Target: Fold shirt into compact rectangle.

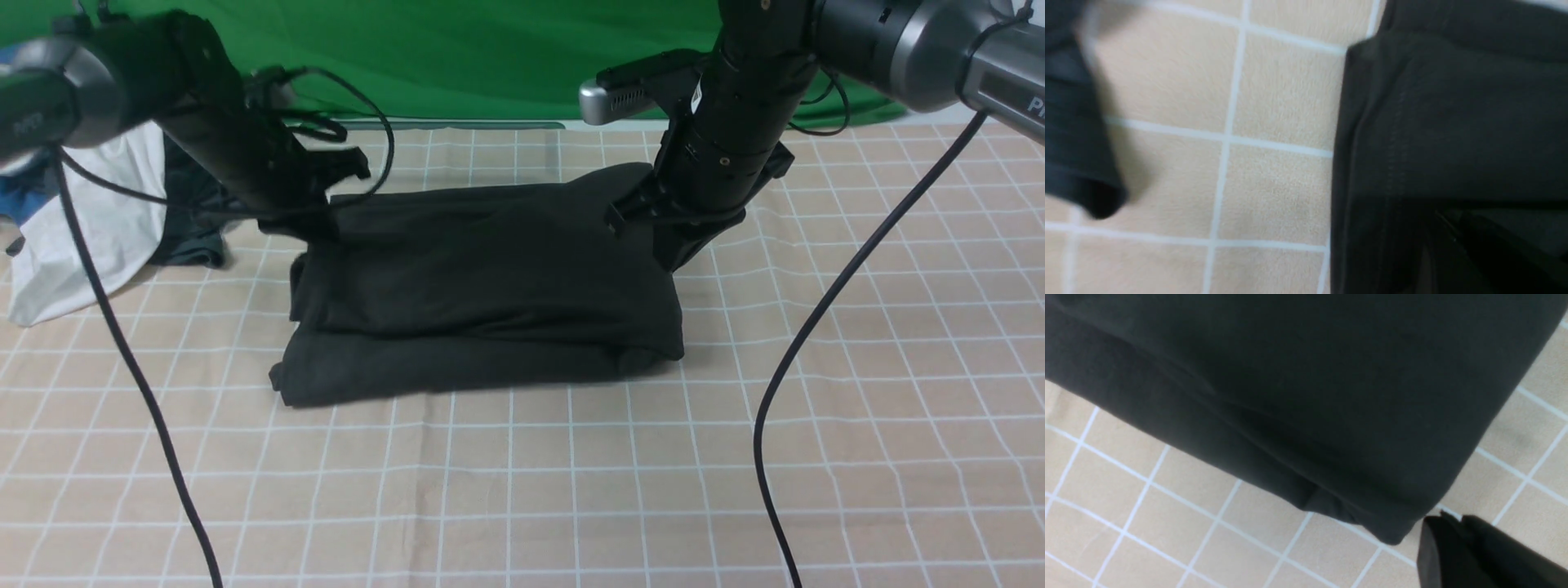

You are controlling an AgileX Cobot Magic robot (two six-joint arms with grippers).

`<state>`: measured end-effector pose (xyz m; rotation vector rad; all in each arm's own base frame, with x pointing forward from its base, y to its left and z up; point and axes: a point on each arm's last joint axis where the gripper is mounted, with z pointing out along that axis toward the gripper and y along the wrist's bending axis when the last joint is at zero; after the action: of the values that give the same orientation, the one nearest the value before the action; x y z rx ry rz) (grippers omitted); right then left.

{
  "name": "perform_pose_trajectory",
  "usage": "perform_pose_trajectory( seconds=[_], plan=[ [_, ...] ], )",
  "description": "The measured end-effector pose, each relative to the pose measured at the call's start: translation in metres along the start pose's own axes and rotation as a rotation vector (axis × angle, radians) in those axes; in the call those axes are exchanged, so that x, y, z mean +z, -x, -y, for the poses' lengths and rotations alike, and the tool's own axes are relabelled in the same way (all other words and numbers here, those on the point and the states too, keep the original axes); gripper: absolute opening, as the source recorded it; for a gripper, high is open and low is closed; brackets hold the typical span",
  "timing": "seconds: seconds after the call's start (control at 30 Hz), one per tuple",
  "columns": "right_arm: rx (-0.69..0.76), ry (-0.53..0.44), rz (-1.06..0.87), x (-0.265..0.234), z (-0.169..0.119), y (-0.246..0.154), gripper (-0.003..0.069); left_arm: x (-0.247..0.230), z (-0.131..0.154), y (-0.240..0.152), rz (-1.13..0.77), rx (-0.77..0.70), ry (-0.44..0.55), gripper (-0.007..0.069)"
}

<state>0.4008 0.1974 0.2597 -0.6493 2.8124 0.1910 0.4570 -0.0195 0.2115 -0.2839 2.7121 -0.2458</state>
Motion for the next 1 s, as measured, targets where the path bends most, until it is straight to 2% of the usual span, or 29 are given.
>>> perform_pose_trajectory(
  seconds=[0.2, 0.6, 0.83, 0.87, 0.9, 1.0],
  plan=[
    [0.000, 0.000, 0.000, 0.000, 0.000, 0.000, 0.0090, -0.029, -0.001, 0.005, 0.058, -0.019, 0.053, 0.0033],
    [0.002, 0.001, 0.000, 0.000, 0.000, 0.000, 0.0091, -0.018, -0.006, 0.008, 0.094, -0.017, 0.085, 0.0040],
    [0.001, 0.002, -0.004, 0.002, 0.000, 0.000, 0.0091, -0.019, -0.008, 0.008, 0.093, 0.008, 0.116, 0.0190],
    [0.001, 0.003, -0.008, 0.003, -0.001, 0.000, 0.0091, -0.021, -0.009, 0.007, 0.075, 0.008, 0.125, 0.0246],
    [0.001, 0.003, -0.010, 0.004, -0.001, 0.000, 0.0091, -0.023, -0.009, 0.005, 0.055, 0.008, 0.133, 0.0269],
    [0.001, 0.003, -0.016, 0.004, -0.001, -0.001, 0.0091, -0.029, -0.011, -0.004, -0.037, 0.002, 0.159, 0.0302]
  ],
)
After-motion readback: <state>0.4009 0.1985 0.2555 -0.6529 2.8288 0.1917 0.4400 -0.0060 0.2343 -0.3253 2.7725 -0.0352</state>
